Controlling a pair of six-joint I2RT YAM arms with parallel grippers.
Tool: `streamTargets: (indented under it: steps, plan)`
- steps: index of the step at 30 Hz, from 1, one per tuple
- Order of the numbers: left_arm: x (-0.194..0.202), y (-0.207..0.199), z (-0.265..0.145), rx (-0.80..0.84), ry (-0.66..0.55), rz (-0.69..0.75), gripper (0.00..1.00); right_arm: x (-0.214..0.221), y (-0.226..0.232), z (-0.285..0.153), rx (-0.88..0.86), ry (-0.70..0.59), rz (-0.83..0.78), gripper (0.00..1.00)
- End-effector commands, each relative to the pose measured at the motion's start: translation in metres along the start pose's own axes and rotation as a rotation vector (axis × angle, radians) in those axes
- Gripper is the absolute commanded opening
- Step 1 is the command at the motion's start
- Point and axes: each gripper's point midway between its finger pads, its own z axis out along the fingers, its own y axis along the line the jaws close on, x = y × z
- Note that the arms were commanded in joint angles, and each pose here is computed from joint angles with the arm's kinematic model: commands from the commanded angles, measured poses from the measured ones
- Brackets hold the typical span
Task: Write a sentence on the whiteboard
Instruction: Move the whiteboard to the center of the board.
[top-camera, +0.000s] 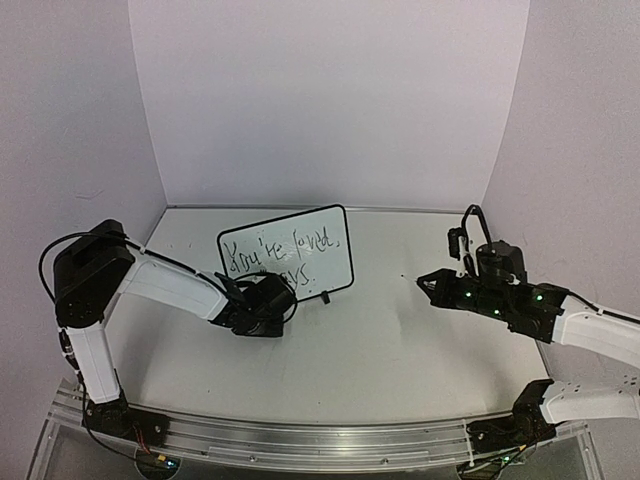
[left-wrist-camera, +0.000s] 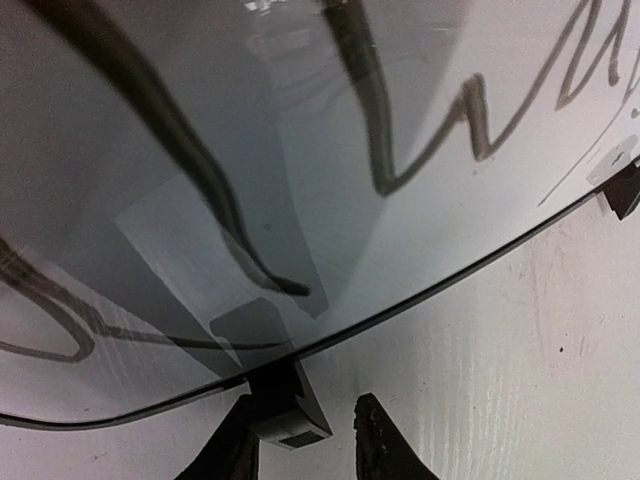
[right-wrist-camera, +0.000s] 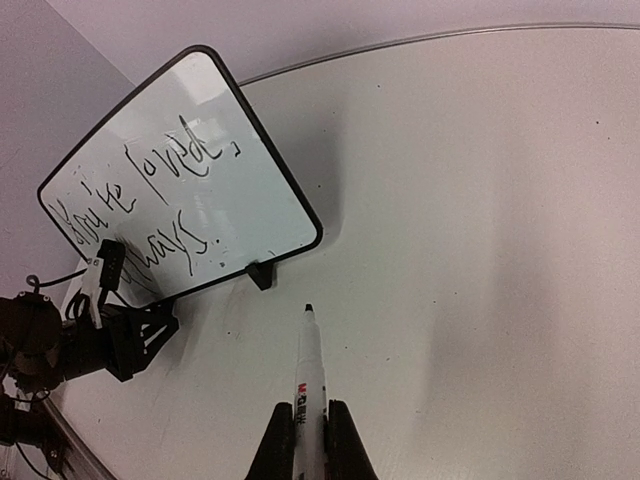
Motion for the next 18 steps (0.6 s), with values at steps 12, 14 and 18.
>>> streamTargets:
  steps: [12,14,18]
  plan:
    - [-0.018,0.015,0.014,-0.082,-0.114,-0.053,0.24,-0.002,0.004,0.004,-0.023,-0.009,0.019,0.00]
    - [-0.019,0.015,0.016,-0.084,-0.116,-0.053,0.22,-0.001,0.004,0.004,-0.025,-0.008,0.019,0.00]
    - [-0.022,0.016,0.019,-0.094,-0.122,-0.055,0.19,-0.001,0.004,0.003,-0.025,-0.011,0.022,0.00]
